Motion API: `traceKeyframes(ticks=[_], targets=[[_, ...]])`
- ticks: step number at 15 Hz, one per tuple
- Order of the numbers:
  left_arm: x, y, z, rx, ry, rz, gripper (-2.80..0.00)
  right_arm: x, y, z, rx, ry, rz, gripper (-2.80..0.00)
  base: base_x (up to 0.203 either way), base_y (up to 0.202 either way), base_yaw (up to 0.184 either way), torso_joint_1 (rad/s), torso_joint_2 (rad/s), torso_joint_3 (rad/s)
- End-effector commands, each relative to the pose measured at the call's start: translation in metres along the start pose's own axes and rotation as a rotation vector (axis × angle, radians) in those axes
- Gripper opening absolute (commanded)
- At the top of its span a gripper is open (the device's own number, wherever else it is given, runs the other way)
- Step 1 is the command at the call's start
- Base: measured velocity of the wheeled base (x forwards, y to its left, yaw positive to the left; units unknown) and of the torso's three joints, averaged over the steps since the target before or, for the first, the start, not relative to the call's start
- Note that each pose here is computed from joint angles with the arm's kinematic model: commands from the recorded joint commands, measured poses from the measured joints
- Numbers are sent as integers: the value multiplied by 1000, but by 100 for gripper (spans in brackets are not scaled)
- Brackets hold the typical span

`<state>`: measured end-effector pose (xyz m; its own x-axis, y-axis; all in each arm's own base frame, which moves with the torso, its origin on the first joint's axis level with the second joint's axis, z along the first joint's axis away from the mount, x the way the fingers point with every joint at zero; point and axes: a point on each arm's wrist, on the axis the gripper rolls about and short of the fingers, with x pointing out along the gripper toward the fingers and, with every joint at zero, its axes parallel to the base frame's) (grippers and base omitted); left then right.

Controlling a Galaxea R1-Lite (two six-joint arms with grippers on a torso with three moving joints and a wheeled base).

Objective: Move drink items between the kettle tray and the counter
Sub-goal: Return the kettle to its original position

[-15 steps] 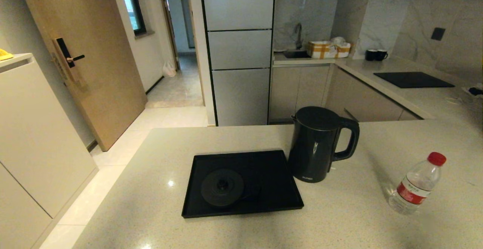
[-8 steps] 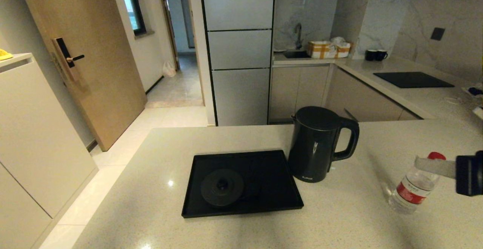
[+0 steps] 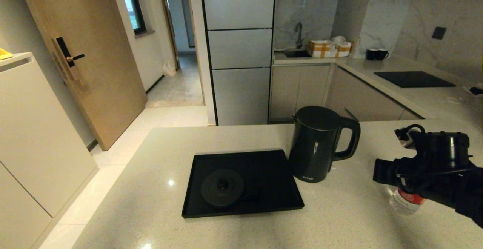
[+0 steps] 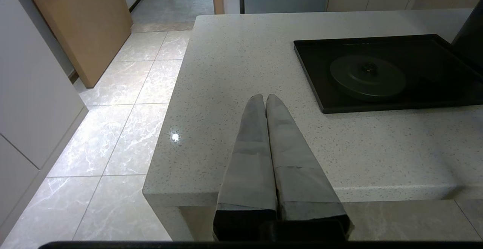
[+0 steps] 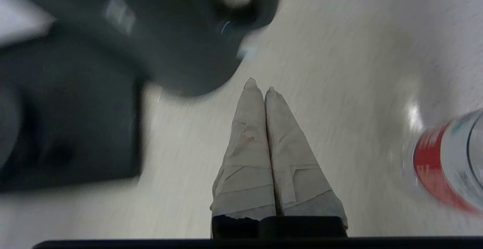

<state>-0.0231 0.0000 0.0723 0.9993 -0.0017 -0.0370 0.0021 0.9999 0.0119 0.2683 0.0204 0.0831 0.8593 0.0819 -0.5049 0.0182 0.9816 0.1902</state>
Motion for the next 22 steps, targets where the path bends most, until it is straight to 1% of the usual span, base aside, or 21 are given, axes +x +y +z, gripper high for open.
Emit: traceKeyframes(ticks=[1, 2, 3, 4, 9, 11, 13, 15, 17, 20, 22], targets=[[0, 0, 0, 0, 0, 0, -280, 14, -2, -13, 5, -39, -24, -280, 0, 0, 0, 0, 0, 0], [0, 0, 0, 0, 0, 0, -280, 12, -1, -13, 2, -67, -31, -280, 0, 0, 0, 0, 0, 0], [0, 0, 0, 0, 0, 0, -280, 11, 0, -14, -1, -75, -33, -280, 0, 0, 0, 0, 0, 0], [0, 0, 0, 0, 0, 0, -280, 8, 2, -16, -9, -103, -36, 0, 0, 0, 0, 0, 0, 0], [0, 0, 0, 0, 0, 0, -280, 11, 5, -17, -16, -116, -32, 0, 0, 0, 0, 0, 0, 0], [0, 0, 0, 0, 0, 0, -280, 15, 5, -18, -15, -115, -49, 0, 0, 0, 0, 0, 0, 0], [0, 0, 0, 0, 0, 0, -280, 27, 4, -23, -16, -98, -53, 0, 0, 0, 0, 0, 0, 0], [0, 0, 0, 0, 0, 0, -280, 36, 4, -23, -16, -122, -49, 0, 0, 0, 0, 0, 0, 0], [0, 0, 0, 0, 0, 0, -280, 52, 5, -25, -17, -126, -74, 0, 0, 0, 0, 0, 0, 0], [0, 0, 0, 0, 0, 0, -280, 67, 8, -16, -14, -156, -80, 0, 0, 0, 0, 0, 0, 0], [0, 0, 0, 0, 0, 0, -280, 68, 7, -16, -13, -155, -81, 0, 0, 0, 0, 0, 0, 0]])
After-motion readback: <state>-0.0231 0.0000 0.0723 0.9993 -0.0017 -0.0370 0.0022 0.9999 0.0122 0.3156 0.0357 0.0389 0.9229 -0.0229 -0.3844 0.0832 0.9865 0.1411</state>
